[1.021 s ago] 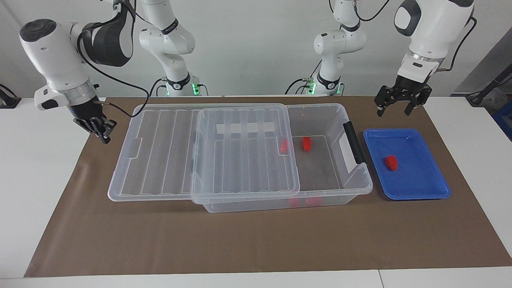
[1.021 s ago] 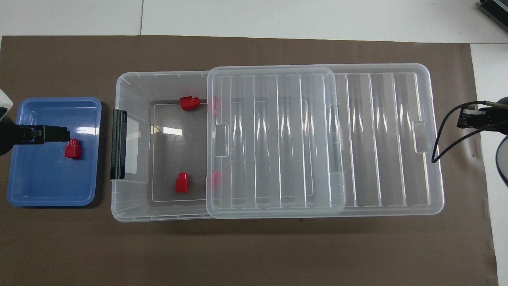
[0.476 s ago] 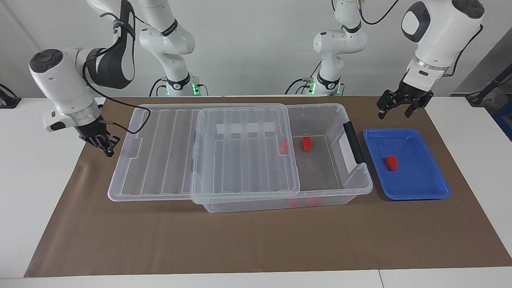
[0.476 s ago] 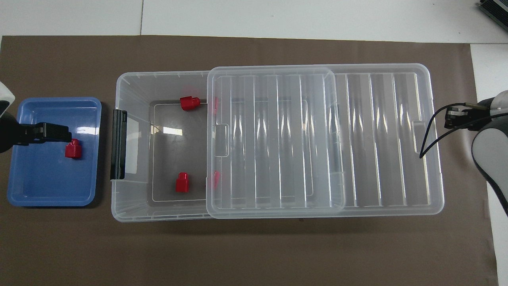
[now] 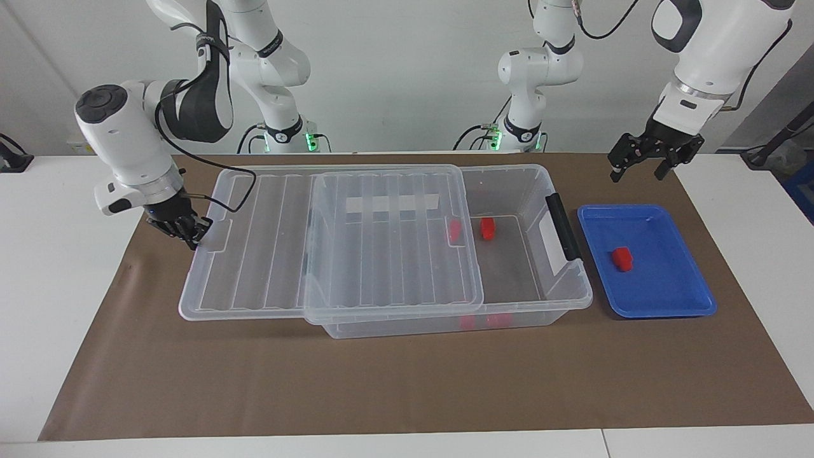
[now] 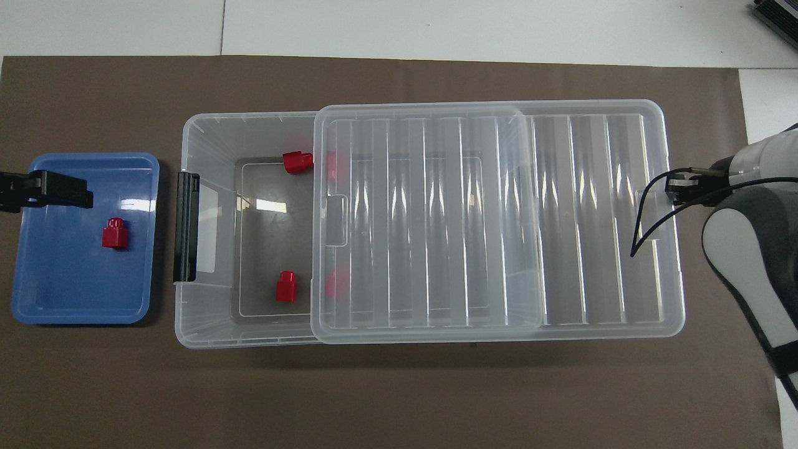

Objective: Place red block in blue tray from box
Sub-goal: 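Slide the clear lid closed with the right gripper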

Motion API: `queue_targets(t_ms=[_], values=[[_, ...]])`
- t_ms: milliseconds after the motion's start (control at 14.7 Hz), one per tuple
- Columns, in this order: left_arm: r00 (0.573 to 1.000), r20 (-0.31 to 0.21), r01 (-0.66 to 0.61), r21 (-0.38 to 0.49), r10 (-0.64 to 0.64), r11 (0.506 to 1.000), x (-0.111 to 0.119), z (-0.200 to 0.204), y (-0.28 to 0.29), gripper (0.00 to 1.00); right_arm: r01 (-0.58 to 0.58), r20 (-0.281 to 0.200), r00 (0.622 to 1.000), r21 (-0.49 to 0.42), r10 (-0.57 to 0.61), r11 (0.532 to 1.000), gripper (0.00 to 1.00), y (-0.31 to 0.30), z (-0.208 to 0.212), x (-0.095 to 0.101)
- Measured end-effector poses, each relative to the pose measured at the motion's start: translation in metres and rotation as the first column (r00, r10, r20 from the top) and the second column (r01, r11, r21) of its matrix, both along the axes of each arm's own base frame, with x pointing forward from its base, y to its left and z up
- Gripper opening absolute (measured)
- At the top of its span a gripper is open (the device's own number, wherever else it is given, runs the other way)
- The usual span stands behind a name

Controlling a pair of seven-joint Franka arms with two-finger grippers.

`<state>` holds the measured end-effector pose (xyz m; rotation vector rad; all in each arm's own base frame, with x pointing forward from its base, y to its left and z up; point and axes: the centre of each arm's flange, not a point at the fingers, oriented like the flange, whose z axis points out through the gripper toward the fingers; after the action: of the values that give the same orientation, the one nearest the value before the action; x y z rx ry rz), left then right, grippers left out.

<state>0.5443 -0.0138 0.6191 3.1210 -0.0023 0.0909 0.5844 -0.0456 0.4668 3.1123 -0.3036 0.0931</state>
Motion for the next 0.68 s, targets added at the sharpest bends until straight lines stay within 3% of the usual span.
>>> queue_targets(t_ms=[340,680], values=[[0.999,-0.033,-0.005,0.0,0.005,1.0,0.004,-0.015,0.005,1.0,-0.077,-0.031,0.997,0.002,0.077,0.997,0.01,0.046,0.001,-0.003],[1.0,-0.002,0.023,-0.001,-0.023,1.0,0.002,-0.003,-0.011,1.0,-0.133,-0.063,0.989,0.043,0.136,0.99,0.01,0.09,-0.001,-0.012]])
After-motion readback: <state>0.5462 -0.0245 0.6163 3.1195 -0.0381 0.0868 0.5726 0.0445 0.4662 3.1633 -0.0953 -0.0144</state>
